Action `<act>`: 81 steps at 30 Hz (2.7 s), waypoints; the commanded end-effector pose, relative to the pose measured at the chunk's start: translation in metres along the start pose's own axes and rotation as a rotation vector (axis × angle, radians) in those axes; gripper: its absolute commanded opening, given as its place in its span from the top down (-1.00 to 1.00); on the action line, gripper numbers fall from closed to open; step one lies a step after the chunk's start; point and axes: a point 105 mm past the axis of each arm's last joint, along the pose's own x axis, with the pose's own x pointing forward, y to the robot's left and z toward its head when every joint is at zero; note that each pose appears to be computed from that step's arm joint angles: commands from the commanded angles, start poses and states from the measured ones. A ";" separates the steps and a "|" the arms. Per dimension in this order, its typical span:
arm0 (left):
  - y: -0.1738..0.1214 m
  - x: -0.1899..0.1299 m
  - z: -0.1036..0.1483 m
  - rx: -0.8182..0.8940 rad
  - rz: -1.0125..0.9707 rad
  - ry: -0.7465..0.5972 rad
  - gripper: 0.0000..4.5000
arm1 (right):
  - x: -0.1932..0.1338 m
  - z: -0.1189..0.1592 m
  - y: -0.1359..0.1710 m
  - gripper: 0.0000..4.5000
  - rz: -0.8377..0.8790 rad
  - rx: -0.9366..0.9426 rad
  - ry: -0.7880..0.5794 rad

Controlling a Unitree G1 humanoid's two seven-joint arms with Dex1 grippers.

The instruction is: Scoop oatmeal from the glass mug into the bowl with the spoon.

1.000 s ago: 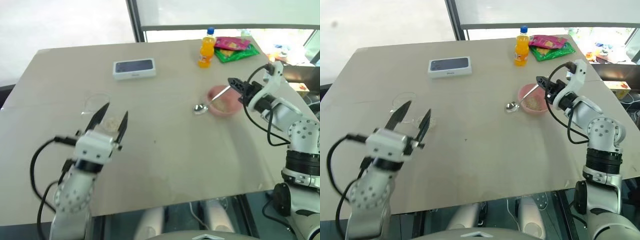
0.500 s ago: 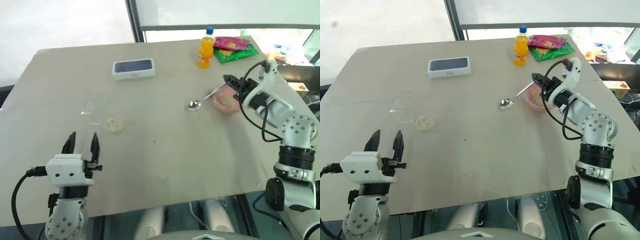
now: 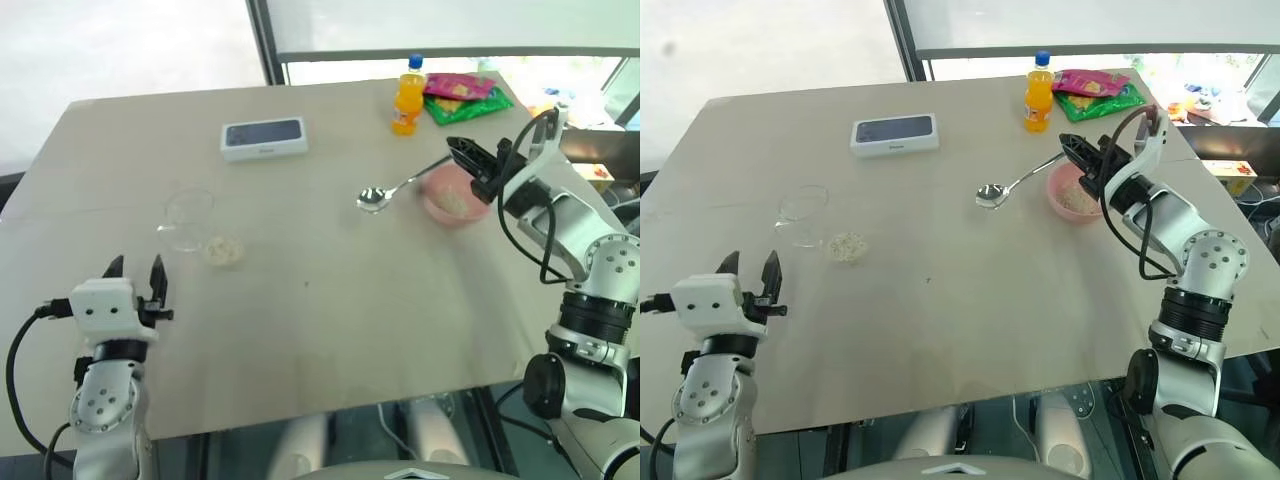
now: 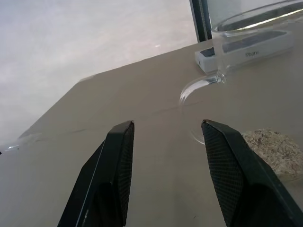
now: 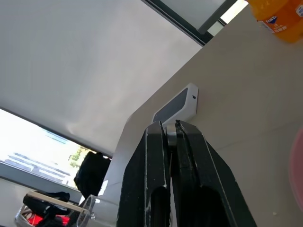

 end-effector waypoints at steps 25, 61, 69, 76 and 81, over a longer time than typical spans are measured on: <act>0.003 0.064 -0.006 -0.029 -0.059 0.014 0.98 | -0.011 0.014 0.015 1.00 0.031 -0.038 -0.074; -0.198 0.140 0.100 -0.203 -0.829 -0.134 0.98 | 0.040 0.017 0.098 1.00 0.220 -0.575 -0.018; -0.202 0.145 0.088 -0.174 -0.843 -0.092 0.98 | 0.035 0.035 0.113 1.00 0.250 -0.551 -0.090; -0.202 0.144 0.079 -0.172 -0.835 -0.067 0.98 | 0.033 0.010 0.119 1.00 0.285 -0.563 -0.036; -0.204 0.148 0.088 -0.180 -0.831 -0.085 0.98 | 0.033 -0.007 0.104 1.00 0.248 -0.679 0.054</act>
